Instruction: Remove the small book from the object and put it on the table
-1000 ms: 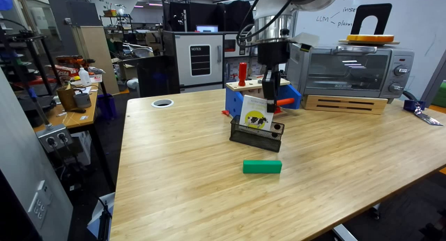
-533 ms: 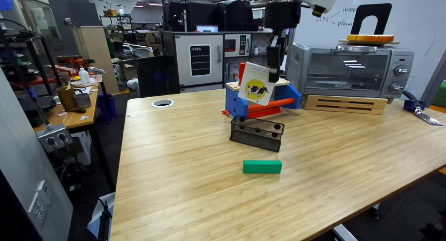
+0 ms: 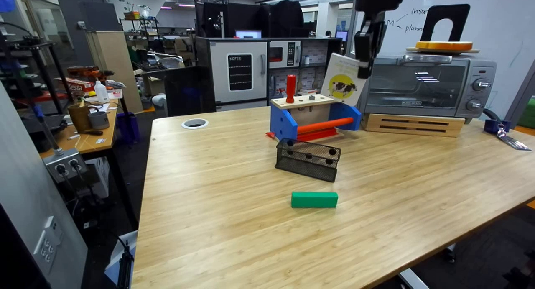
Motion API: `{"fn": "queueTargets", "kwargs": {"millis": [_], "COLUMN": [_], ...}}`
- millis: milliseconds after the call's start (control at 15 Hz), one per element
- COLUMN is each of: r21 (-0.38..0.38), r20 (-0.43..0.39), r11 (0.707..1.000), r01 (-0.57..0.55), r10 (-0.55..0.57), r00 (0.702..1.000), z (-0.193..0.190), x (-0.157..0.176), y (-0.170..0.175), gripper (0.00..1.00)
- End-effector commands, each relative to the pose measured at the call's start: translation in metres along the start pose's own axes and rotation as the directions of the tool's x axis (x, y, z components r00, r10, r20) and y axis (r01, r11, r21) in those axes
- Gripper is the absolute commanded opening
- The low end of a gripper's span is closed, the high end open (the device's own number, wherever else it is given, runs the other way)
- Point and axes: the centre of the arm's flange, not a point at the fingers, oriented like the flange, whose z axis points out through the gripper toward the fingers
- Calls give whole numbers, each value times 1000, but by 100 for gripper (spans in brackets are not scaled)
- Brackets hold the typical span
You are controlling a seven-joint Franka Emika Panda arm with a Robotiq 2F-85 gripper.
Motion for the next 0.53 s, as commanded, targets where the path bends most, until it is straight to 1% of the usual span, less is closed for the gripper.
{"fn": "queueTargets", "kwargs": {"millis": [0, 267, 467], "r21": [-4, -7, -10], "r20": [43, 94, 101], "r11": [988, 961, 941], "r01": [-153, -275, -339], "r10": [153, 274, 338], "r00": [987, 957, 936], "z": [15, 31, 33], "x": [-30, -34, -30], "y": [-5, -18, -24], "gripper": [4, 4, 4]}}
